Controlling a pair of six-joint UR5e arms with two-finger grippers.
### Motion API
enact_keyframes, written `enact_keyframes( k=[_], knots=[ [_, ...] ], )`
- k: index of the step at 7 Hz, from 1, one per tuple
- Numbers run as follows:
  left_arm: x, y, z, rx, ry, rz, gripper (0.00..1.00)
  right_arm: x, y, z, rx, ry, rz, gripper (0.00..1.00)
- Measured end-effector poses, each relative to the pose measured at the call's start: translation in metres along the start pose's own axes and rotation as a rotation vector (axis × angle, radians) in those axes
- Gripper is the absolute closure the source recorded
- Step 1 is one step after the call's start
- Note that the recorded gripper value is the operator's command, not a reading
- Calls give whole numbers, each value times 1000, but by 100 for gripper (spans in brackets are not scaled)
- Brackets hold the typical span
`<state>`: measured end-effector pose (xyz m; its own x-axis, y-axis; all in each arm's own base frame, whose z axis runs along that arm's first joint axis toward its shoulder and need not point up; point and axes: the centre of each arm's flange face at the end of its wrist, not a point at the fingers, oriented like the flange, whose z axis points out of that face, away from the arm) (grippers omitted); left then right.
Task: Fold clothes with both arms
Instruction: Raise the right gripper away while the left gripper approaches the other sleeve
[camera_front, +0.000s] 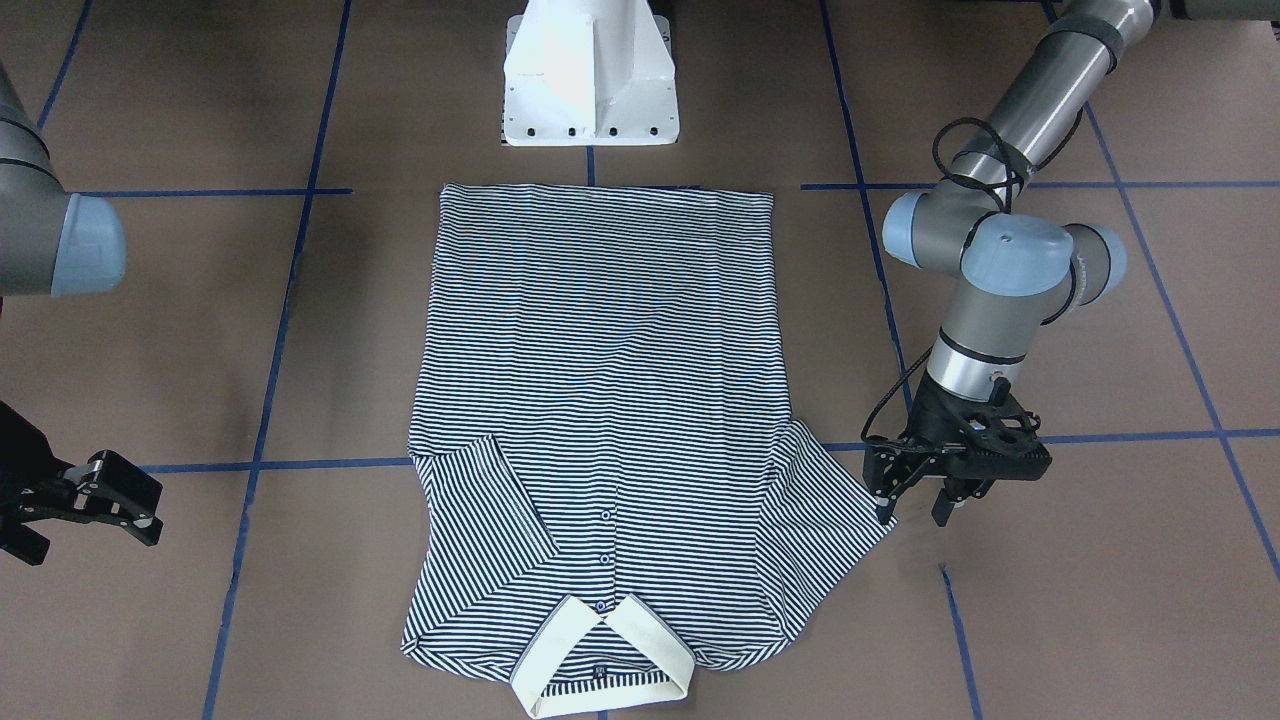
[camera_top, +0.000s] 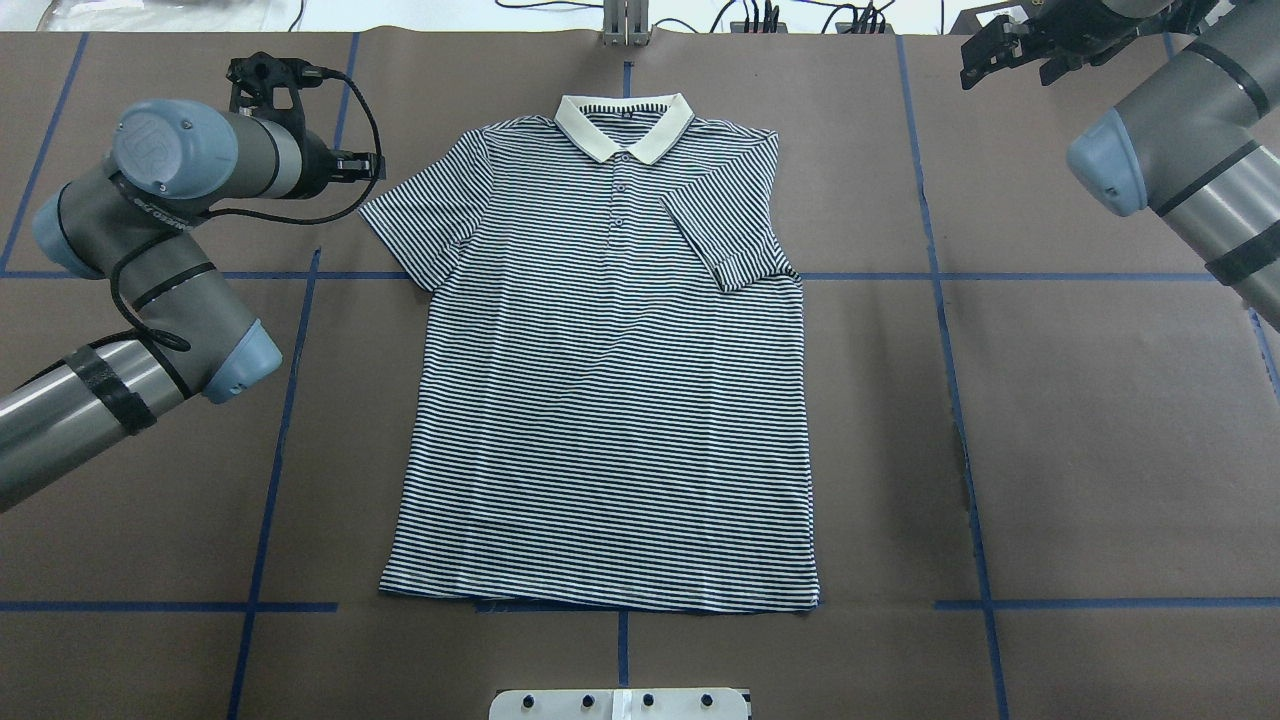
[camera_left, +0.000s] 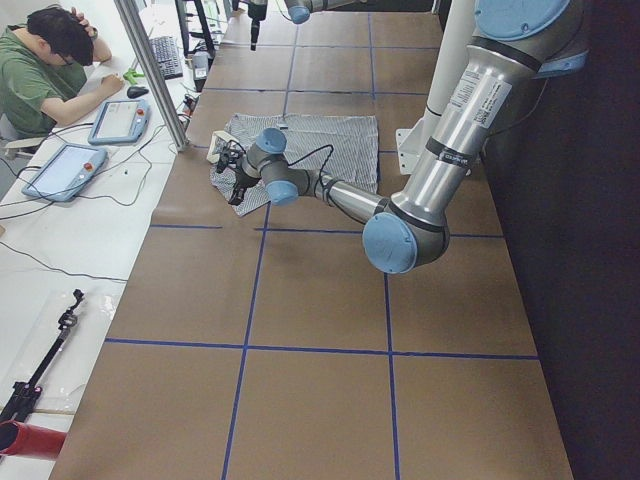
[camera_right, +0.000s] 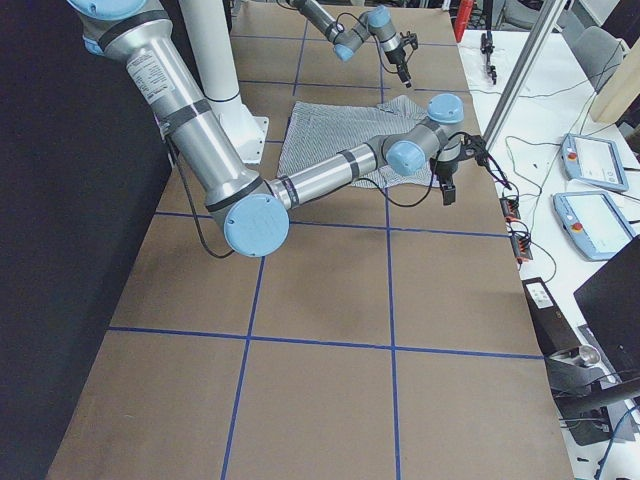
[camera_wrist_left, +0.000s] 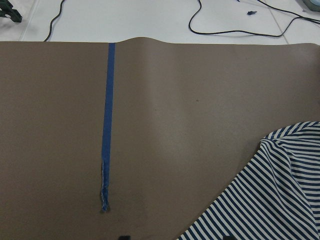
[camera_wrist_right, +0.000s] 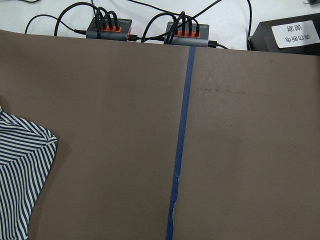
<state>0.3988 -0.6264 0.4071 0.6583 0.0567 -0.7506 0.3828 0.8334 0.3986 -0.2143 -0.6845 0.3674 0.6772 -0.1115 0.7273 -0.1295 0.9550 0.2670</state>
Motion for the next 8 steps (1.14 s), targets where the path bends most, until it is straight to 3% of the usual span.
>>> enact_keyframes(
  k=[3, 8],
  knots=[
    [-4, 19, 29, 18, 6, 13, 39, 3, 2, 1, -3, 2, 4, 0],
    [-2, 32, 39, 6, 8, 22, 42, 8, 5, 4, -7, 9, 6, 0]
  ],
)
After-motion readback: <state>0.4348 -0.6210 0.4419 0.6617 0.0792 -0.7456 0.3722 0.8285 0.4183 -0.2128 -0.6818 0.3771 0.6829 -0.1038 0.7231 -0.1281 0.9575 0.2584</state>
